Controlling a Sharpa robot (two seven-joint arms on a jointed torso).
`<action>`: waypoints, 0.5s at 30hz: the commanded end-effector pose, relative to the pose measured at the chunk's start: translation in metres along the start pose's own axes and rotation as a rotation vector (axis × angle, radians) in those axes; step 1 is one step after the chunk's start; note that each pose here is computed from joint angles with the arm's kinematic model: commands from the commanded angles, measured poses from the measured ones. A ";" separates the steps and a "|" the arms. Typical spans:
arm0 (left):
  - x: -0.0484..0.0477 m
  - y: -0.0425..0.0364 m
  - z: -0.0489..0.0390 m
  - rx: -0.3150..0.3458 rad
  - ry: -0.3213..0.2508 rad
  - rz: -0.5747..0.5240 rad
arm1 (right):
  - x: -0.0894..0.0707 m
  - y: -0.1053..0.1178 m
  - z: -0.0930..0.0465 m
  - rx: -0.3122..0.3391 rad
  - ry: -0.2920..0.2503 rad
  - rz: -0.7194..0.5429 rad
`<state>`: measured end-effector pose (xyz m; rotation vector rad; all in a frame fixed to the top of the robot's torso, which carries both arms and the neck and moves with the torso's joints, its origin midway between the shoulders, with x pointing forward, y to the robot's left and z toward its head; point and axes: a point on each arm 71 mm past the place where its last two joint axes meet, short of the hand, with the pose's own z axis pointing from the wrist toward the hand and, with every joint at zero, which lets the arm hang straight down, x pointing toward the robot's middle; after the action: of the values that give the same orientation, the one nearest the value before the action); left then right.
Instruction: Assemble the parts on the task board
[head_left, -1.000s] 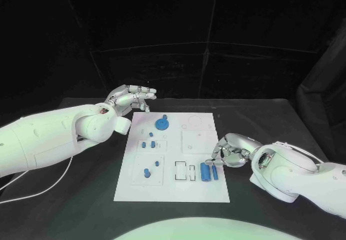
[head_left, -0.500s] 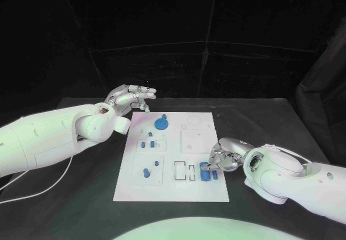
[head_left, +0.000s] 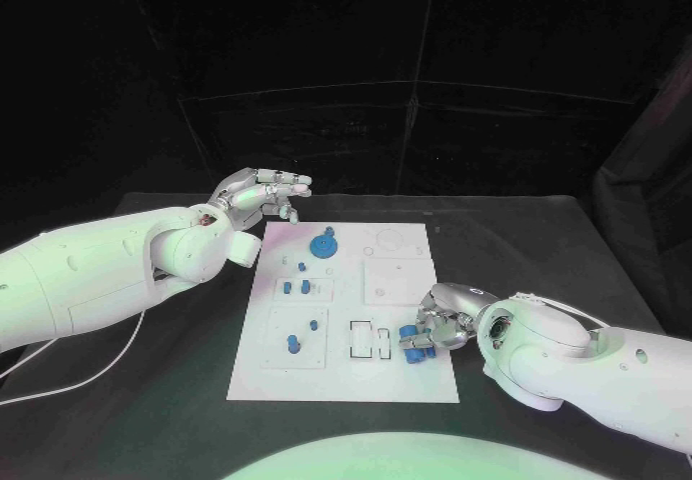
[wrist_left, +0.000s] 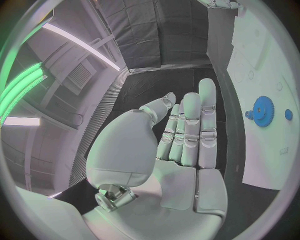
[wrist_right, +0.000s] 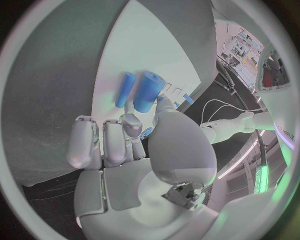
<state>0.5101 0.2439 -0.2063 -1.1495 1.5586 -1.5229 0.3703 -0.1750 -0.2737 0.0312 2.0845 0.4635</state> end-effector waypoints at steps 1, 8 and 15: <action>0.0014 -0.0007 -0.0002 -0.003 0.019 -0.005 | 0.002 0.000 0.001 0.015 0.010 -0.043; 0.0015 -0.0003 -0.0013 -0.012 0.027 -0.008 | 0.009 0.003 0.005 0.023 0.015 -0.054; 0.0006 -0.0002 -0.0023 -0.016 0.030 -0.004 | 0.009 0.003 0.005 0.028 -0.003 -0.031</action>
<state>0.5084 0.2462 -0.2070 -1.1566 1.5777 -1.5216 0.3713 -0.1661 -0.2768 0.0053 2.0696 0.4449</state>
